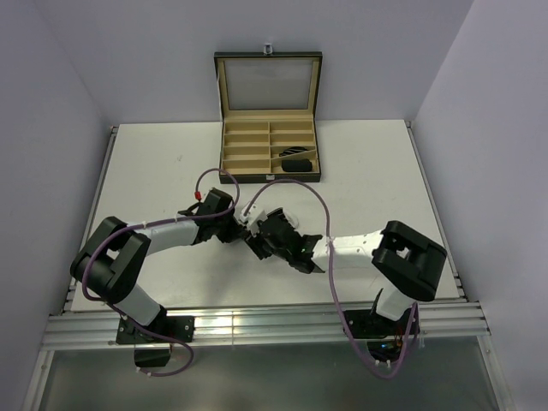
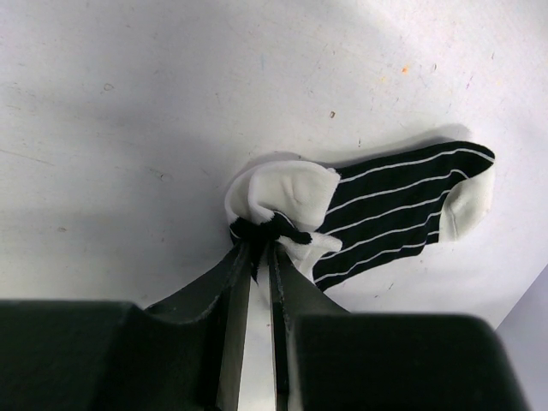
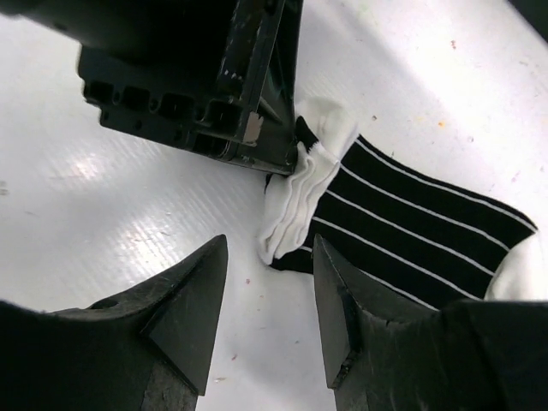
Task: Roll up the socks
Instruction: Roll the sock at the center of the board.
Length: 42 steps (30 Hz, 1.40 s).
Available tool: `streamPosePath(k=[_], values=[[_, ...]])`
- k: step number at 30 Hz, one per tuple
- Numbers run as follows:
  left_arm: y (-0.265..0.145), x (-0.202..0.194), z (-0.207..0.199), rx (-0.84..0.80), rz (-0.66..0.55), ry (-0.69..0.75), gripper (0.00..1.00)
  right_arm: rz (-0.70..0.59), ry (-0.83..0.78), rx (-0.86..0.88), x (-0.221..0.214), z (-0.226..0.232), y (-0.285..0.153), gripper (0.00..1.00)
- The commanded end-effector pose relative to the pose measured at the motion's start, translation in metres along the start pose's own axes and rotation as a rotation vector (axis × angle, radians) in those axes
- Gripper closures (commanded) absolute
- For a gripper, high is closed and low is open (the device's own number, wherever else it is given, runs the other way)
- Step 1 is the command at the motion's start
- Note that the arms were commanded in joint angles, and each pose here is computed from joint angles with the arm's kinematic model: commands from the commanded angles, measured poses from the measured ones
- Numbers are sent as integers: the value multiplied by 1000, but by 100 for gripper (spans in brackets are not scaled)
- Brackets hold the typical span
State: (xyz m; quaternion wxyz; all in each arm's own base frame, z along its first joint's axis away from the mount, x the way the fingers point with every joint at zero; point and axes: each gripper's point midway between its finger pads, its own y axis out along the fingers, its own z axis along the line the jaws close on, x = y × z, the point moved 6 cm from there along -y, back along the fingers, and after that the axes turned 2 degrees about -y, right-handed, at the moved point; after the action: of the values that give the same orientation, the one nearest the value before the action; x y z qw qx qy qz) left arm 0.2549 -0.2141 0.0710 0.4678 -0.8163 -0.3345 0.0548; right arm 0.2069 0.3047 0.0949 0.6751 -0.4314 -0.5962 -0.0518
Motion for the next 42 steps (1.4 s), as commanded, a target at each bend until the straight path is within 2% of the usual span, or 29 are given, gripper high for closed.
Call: streamPosePath(k=[1,11,21,23,24,26,27,28,29,32,36,42], values=[[2,2,1,25,4,22,80,-56,-106,-93,12,-2,6,48],[1,2,1,21,2,25,80,-8,-189,-107,4,8,29,49],[1,1,3,24,7,28,80,128,-195,-185,-29,2,45,51],[1,1,2,21,10,28,80,156,-194,-183,-34,1,45,58],[1,1,1,19,11,27,80,167,-186,-178,-36,1,46,67],[0,1,0,15,13,28,80,193,-176,-166,-40,0,45,79],[-1,2,-1,10,11,29,80,197,-162,-143,-40,0,45,95],[-1,2,-2,4,10,32,80,211,-152,-128,-42,0,44,100],[-4,3,-5,-12,5,37,80,217,-137,-106,-43,0,44,100],[-12,6,-12,-46,-16,36,73,216,-42,-19,-38,-1,38,100],[-26,11,-21,-94,-51,22,57,217,122,119,-30,-2,30,100],[-49,22,-26,-188,-170,-25,35,192,401,374,-17,-10,16,100]])
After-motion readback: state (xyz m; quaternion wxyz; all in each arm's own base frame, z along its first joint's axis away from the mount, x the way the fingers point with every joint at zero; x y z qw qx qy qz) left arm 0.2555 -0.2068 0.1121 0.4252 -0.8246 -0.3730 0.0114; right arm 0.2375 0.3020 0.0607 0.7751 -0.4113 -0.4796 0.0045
